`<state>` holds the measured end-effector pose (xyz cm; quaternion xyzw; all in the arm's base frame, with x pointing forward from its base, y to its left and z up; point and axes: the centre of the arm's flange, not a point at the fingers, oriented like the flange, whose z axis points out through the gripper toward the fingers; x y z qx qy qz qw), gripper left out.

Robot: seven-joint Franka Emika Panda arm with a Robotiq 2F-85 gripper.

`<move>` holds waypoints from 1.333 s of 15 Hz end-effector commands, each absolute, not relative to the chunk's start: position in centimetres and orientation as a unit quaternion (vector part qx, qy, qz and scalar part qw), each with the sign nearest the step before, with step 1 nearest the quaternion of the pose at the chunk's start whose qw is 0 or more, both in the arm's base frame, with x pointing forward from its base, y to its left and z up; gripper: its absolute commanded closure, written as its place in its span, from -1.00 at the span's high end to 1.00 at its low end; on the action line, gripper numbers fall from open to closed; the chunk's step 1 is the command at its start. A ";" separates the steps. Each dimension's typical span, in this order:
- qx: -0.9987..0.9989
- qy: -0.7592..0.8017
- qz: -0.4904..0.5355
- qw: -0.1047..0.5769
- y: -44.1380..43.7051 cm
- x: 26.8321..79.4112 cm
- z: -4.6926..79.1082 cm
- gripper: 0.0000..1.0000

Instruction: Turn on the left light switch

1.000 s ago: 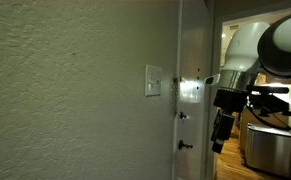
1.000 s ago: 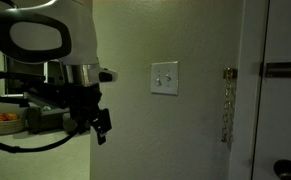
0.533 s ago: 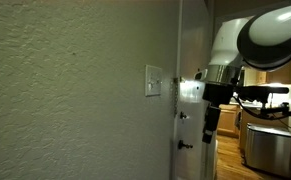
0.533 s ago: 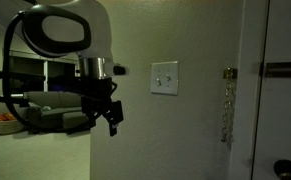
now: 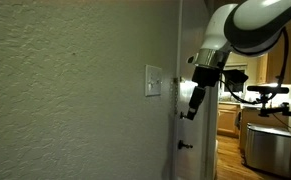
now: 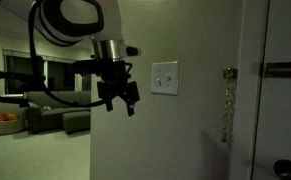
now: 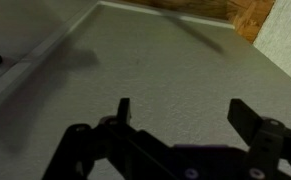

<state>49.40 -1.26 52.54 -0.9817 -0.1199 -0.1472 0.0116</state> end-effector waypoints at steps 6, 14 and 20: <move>-0.975 -0.091 -0.200 -0.013 0.1 52.9 56.0 1.00; -0.964 -0.047 -0.261 -0.005 0.5 55.3 58.0 1.00; -0.957 -0.038 -0.289 -0.008 -0.2 56.8 59.2 1.00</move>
